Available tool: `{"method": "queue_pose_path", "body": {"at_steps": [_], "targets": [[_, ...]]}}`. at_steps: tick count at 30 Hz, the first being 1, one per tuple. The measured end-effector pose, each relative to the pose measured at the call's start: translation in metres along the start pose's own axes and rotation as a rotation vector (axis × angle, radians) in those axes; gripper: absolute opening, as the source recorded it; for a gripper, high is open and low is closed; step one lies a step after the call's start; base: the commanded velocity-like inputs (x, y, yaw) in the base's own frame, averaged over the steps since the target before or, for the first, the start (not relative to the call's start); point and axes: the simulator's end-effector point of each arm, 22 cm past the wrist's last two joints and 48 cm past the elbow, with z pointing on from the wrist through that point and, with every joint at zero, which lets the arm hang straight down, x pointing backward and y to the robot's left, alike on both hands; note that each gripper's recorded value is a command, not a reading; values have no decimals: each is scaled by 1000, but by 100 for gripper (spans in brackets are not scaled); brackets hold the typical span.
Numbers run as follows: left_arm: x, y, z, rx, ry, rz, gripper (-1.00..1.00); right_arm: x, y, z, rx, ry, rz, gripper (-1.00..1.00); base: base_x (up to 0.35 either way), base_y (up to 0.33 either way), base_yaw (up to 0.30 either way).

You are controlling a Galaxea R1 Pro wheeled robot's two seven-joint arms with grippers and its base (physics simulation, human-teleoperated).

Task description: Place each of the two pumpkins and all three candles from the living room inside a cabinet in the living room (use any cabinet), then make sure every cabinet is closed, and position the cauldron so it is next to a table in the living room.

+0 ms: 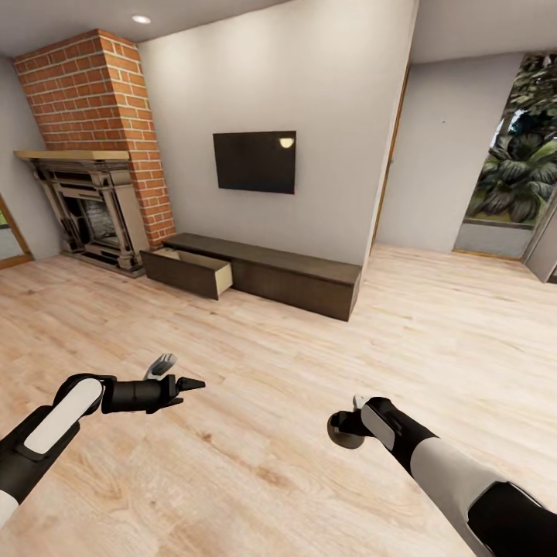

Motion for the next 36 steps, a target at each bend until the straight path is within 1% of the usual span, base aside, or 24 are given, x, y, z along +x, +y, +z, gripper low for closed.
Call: {"method": "queue_pose_path", "body": {"at_steps": [32,36], "targets": [[0,0,0,0,0,0,100,-1,1,0,1,-5,-4,-100,324,0,0],[0,0,0,0,0,-1,100,-4,0,0,2,-17,-2,-100,334,0,0]]}}
